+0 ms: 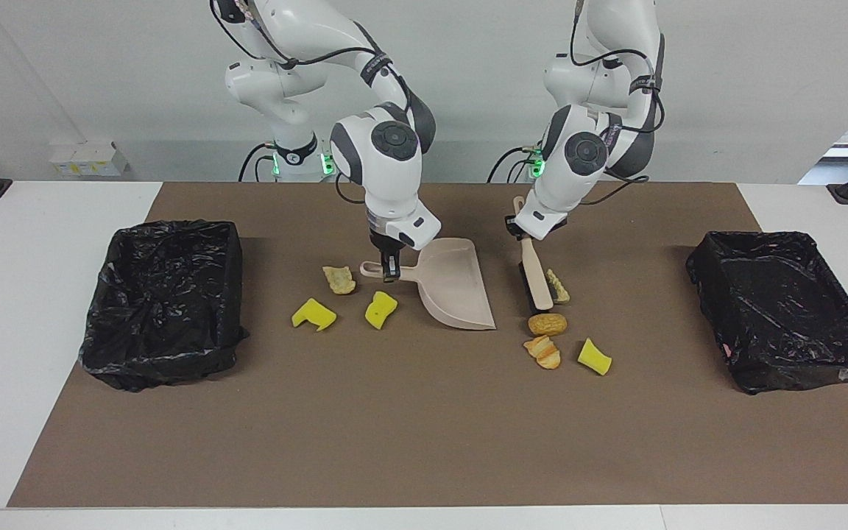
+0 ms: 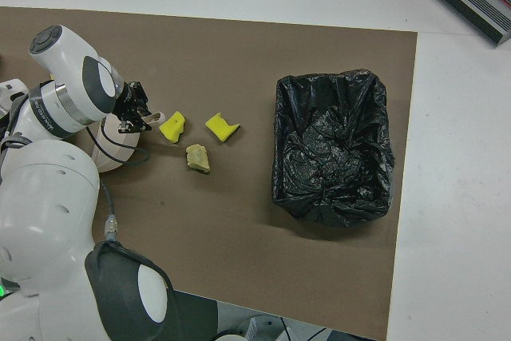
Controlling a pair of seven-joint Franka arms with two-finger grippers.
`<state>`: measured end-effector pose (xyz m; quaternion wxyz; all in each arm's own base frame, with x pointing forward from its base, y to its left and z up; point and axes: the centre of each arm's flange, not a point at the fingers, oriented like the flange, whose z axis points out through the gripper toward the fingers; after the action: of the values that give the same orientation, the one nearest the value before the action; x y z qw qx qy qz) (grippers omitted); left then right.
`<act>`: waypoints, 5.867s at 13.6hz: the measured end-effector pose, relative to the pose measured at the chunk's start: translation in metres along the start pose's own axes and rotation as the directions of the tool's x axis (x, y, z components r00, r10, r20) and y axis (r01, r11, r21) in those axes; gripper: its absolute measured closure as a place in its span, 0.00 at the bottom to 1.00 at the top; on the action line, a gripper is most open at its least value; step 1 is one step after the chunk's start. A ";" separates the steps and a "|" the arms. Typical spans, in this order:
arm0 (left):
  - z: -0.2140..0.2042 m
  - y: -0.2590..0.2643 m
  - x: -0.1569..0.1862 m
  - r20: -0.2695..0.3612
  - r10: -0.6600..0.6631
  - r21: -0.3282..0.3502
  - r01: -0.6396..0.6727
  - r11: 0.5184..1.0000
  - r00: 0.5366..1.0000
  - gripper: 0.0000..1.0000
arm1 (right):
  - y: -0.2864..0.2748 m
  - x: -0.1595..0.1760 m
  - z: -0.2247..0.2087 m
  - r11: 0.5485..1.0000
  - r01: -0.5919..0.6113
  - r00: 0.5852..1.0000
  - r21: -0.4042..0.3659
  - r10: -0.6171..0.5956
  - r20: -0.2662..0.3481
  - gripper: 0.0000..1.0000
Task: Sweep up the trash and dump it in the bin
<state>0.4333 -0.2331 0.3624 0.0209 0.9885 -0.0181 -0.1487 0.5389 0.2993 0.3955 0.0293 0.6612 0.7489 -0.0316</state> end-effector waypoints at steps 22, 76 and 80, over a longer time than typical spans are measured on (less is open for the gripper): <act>-0.097 -0.164 0.139 -0.149 0.274 0.158 -0.250 0.955 0.950 0.74 | -0.004 0.008 -0.002 0.995 -0.103 0.994 -0.016 0.104 0.031 0.68; 0.029 0.126 -0.085 -0.030 0.230 -0.071 -0.231 0.970 0.973 0.74 | -0.060 0.000 0.016 1.000 -0.019 0.995 0.002 0.019 0.099 0.68; -0.013 0.124 -0.085 0.079 0.225 -0.061 -0.221 0.973 0.971 0.74 | -0.051 -0.022 0.019 0.999 -0.031 0.996 0.015 0.030 0.090 0.68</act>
<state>0.3523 -0.3524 0.4055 0.0621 0.9721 -0.1261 -0.1879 0.4911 0.2695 0.3793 0.0578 0.6707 0.7364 -0.0669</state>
